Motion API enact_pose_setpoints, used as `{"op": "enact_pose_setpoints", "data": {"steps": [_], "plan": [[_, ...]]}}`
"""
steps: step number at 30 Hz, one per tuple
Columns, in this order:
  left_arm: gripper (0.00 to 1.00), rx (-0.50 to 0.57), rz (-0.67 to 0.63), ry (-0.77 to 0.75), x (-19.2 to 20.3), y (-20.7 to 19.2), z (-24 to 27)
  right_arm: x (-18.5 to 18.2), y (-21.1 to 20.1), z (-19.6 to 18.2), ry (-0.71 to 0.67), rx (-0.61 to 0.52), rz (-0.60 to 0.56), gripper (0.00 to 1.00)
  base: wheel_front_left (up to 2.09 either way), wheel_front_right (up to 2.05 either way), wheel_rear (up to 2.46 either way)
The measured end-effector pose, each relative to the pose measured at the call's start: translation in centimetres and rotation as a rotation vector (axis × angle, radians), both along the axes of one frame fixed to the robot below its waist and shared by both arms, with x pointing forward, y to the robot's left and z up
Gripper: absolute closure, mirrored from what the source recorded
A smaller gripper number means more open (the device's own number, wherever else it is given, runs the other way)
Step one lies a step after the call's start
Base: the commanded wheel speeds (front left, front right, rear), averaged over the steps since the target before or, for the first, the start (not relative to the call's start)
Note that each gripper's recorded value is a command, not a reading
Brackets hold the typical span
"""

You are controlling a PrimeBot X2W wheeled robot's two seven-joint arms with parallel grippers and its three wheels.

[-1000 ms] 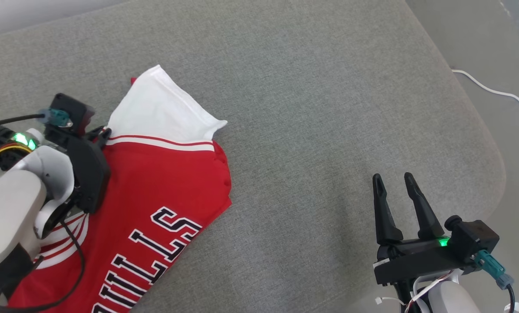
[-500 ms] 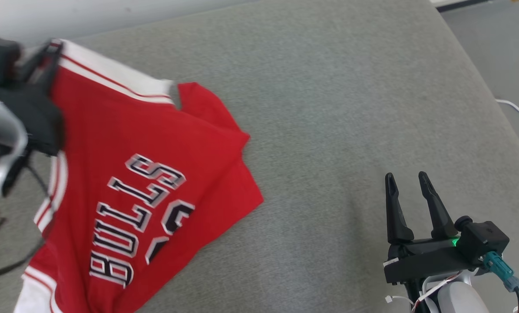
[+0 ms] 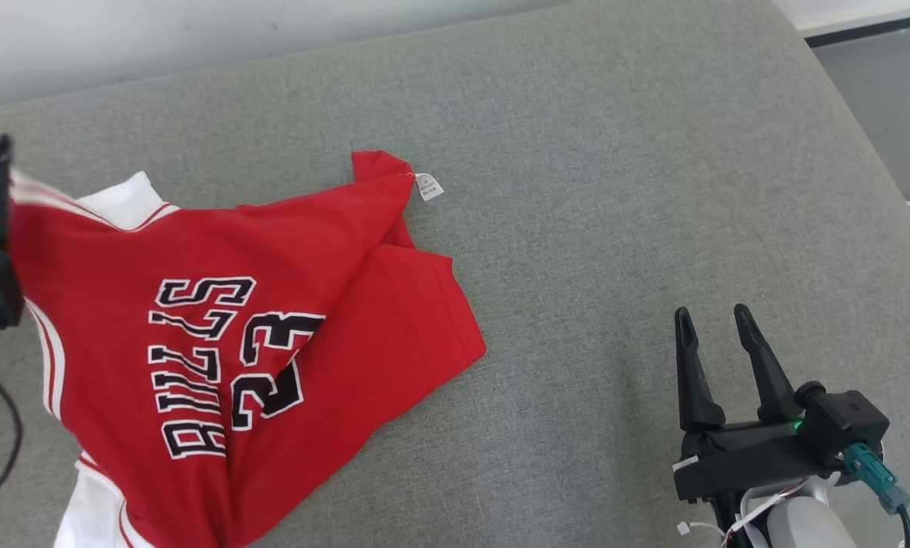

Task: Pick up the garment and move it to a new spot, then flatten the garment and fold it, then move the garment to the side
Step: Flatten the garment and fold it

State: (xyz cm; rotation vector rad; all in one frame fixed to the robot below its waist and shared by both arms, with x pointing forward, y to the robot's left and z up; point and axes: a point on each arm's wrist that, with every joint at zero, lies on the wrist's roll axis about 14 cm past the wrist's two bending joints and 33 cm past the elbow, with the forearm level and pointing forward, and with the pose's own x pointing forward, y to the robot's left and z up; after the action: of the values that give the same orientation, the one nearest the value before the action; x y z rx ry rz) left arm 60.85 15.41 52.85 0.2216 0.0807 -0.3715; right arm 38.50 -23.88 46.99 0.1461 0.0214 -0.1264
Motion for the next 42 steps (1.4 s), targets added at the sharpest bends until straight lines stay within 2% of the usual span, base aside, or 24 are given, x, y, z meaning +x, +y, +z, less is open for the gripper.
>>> {"op": "enact_pose_setpoints", "data": {"steps": [7,17,27,34,42], "plan": [[0.0,-0.137,-0.009,-0.173,-1.3,-1.4,5.2,-0.4,0.5,0.9,-0.023,-0.022,0.017,0.0,0.0,0.0,0.0],[0.0,-0.247,0.049,-0.307,-6.6,0.5,9.2,-0.3,2.4,2.1,-0.064,-0.037,0.076,0.0,0.0,0.0,0.0],[0.0,-0.295,0.17,-0.308,-14.0,4.4,7.1,0.7,5.7,2.5,-0.085,-0.04,0.173,0.0,0.0,0.0,0.0],[0.0,-0.307,0.202,-0.272,-18.7,5.4,4.7,1.2,8.0,2.7,-0.093,-0.041,0.241,0.0,0.0,0.0,0.0],[0.0,-0.32,0.252,-0.227,-21.0,6.0,2.3,1.5,9.4,2.4,-0.084,-0.042,0.282,0.0,0.0,0.0,0.0]]}}
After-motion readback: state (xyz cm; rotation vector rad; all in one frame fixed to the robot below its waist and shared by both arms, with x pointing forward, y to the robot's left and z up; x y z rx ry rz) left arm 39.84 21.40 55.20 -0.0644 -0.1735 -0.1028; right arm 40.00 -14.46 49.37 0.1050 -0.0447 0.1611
